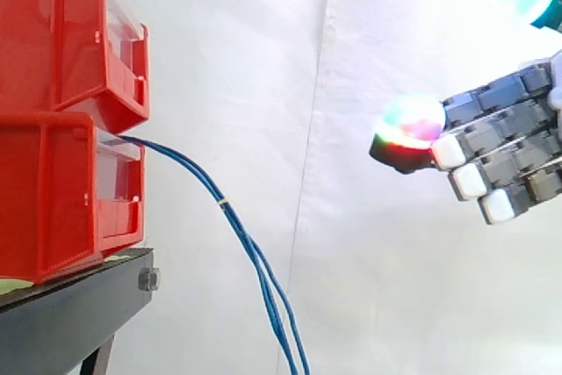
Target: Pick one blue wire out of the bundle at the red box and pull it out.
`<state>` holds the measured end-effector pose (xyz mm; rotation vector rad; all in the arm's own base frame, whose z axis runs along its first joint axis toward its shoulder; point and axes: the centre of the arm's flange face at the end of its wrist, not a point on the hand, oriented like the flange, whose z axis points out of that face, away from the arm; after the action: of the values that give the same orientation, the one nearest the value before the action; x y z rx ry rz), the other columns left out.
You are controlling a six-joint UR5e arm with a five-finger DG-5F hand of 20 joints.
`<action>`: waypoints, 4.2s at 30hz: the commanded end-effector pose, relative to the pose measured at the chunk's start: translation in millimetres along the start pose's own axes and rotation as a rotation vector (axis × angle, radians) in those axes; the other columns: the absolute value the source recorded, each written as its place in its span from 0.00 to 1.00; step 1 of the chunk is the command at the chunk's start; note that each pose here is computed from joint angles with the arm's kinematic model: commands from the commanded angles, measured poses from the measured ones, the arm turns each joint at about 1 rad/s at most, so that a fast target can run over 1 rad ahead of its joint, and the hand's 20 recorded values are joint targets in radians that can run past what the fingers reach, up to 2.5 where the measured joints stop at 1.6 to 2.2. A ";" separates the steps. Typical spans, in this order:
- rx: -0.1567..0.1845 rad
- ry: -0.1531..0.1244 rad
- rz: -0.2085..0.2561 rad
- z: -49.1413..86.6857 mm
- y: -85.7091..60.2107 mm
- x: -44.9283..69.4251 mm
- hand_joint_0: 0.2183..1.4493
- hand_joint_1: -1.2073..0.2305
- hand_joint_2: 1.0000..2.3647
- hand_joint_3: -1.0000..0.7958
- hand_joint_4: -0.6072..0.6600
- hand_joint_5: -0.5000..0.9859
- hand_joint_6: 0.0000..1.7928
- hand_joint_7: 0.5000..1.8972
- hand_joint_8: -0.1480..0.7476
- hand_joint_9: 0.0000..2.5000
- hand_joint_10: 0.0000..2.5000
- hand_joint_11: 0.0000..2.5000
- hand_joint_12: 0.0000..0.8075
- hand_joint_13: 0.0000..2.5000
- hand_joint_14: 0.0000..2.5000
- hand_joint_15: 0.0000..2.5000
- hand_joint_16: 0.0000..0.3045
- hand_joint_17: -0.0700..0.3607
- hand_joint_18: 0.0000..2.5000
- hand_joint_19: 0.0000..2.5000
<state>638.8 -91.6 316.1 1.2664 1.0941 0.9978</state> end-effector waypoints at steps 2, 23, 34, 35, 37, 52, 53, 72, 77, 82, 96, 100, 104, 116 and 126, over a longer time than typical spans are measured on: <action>-0.045 -0.018 -0.009 8.8 -5.7 10.4 0.21 0.44 0.00 0.28 0.75 0.21 0.28 0.17 0.56 0.26 0.00 0.15 0.57 0.30 0.01 0.18 0.21 0.49 0.27 0.18; -0.080 -0.084 -0.026 33.0 -57.0 48.1 0.22 0.44 0.00 0.28 0.75 0.21 0.28 0.17 0.56 0.26 0.00 0.15 0.57 0.29 0.01 0.17 0.21 0.49 0.26 0.18; -0.088 -0.123 -0.073 35.2 -62.0 52.7 0.22 0.44 0.00 0.28 0.75 0.22 0.28 0.17 0.56 0.25 0.00 0.15 0.57 0.29 0.01 0.17 0.21 0.49 0.26 0.18; -0.083 -0.133 -0.086 35.5 -64.9 53.1 0.22 0.44 0.00 0.28 0.75 0.22 0.28 0.18 0.56 0.25 0.00 0.15 0.57 0.29 0.01 0.17 0.21 0.49 0.26 0.18; -0.085 -0.136 -0.092 35.6 -64.6 53.8 0.22 0.44 0.00 0.28 0.75 0.22 0.28 0.18 0.56 0.25 0.00 0.15 0.57 0.29 0.01 0.17 0.21 0.49 0.26 0.18; -0.103 -0.172 -0.113 46.7 -84.1 66.9 0.22 0.45 0.00 0.28 0.75 0.22 0.28 0.17 0.55 0.25 0.00 0.15 0.57 0.28 0.01 0.16 0.20 0.49 0.26 0.18; -0.098 -0.172 -0.105 51.5 -92.3 70.4 0.22 0.44 0.00 0.28 0.75 0.22 0.28 0.17 0.56 0.25 0.00 0.14 0.57 0.28 0.01 0.17 0.20 0.49 0.26 0.18; -0.097 -0.174 -0.090 81.3 -110.0 77.5 0.23 0.45 0.00 0.28 0.75 0.22 0.28 0.17 0.55 0.25 0.00 0.15 0.56 0.29 0.01 0.16 0.20 0.48 0.26 0.18; -0.119 -0.170 -0.081 84.0 -114.2 84.9 0.23 0.44 0.00 0.28 0.75 0.22 0.28 0.17 0.55 0.25 0.00 0.15 0.56 0.28 0.01 0.16 0.20 0.48 0.26 0.18; -0.142 -0.174 -0.104 86.4 -111.3 88.1 0.23 0.44 0.00 0.28 0.75 0.22 0.28 0.18 0.55 0.25 0.00 0.14 0.57 0.28 0.01 0.16 0.20 0.48 0.26 0.18; -0.145 -0.163 -0.077 110.9 -136.4 101.7 0.24 0.41 0.00 0.28 0.77 0.23 0.28 0.22 0.54 0.25 0.00 0.15 0.57 0.24 0.00 0.14 0.20 0.48 0.24 0.17; -0.149 -0.156 -0.063 117.0 -141.0 105.3 0.25 0.40 0.00 0.28 0.78 0.23 0.28 0.26 0.54 0.25 0.00 0.14 0.56 0.23 0.00 0.13 0.20 0.47 0.24 0.17; -0.140 -0.141 -0.068 116.0 -142.0 107.3 0.27 0.38 0.00 0.29 0.78 0.24 0.28 0.35 0.53 0.25 0.00 0.15 0.55 0.23 0.00 0.13 0.19 0.47 0.23 0.17; -0.153 -0.117 -0.072 118.2 -137.6 109.4 0.29 0.36 0.01 0.33 0.71 0.26 0.28 0.52 0.53 0.24 0.00 0.15 0.54 0.23 0.00 0.13 0.19 0.46 0.23 0.17; -0.176 -0.100 -0.063 125.6 -126.2 108.3 0.32 0.36 0.01 0.38 0.69 0.24 0.35 0.46 0.53 0.24 0.00 0.15 0.54 0.23 0.00 0.13 0.19 0.46 0.23 0.17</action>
<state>776.5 -19.3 174.1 1.1327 0.9490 0.9363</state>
